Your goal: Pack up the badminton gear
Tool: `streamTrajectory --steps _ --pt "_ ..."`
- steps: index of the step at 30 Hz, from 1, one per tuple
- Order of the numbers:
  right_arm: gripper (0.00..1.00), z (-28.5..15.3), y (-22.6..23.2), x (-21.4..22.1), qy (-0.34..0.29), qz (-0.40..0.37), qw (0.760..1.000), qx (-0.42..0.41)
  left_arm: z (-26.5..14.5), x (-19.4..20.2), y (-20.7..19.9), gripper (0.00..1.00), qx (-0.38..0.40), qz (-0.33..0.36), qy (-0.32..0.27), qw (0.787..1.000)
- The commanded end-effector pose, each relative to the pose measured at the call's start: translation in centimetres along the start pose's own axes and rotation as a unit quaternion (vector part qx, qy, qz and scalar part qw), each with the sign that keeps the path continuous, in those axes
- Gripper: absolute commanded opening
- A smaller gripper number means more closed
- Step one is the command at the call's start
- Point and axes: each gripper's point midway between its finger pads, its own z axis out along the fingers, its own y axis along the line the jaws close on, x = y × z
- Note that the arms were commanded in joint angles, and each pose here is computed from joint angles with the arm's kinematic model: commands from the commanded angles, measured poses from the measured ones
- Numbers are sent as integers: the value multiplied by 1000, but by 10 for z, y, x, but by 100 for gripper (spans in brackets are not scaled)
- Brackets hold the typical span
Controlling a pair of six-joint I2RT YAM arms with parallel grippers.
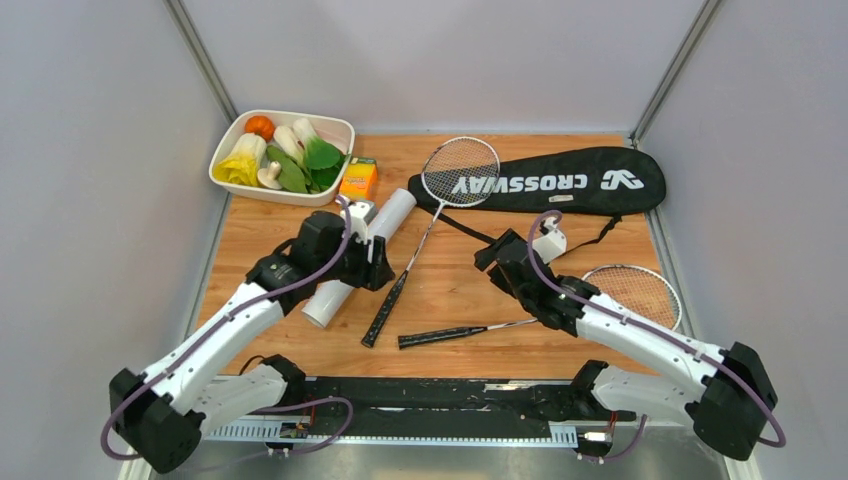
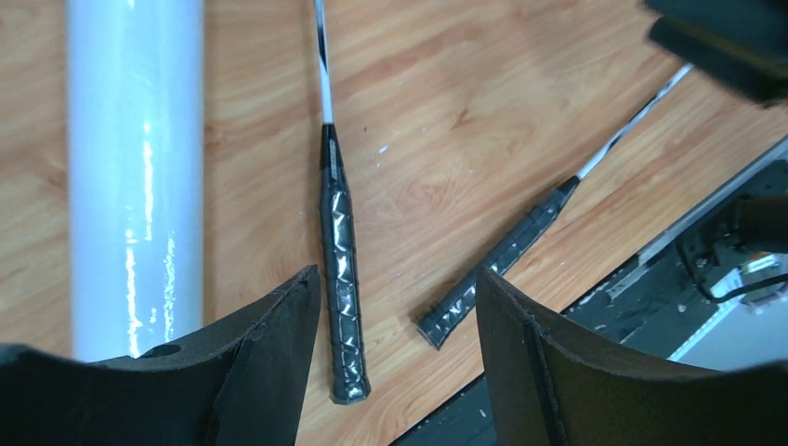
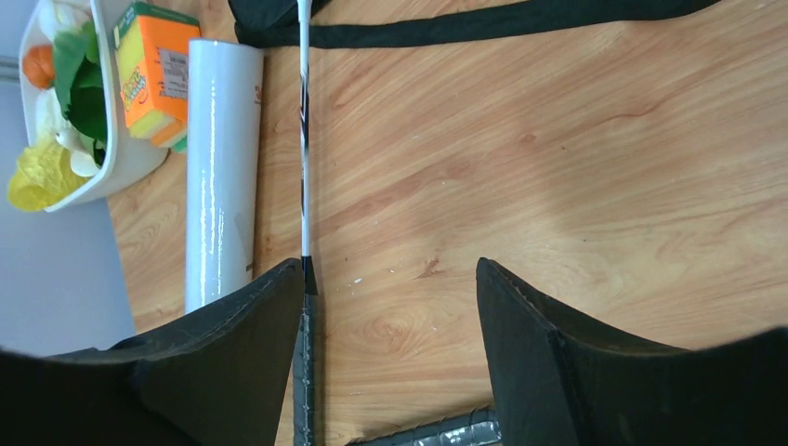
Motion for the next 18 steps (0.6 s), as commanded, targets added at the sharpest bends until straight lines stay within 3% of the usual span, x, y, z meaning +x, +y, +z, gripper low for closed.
streamTrajectory --steps 1,13,18 --pt "70 -12 -9 -25 -47 27 999 3 36 18 9 69 -36 -18 23 999" --pt "75 -19 -19 -39 -76 -15 997 4 96 81 36 69 -85 -25 111 990" --pt "75 -17 -23 -33 -66 -8 998 6 108 102 28 69 -72 -18 119 990"
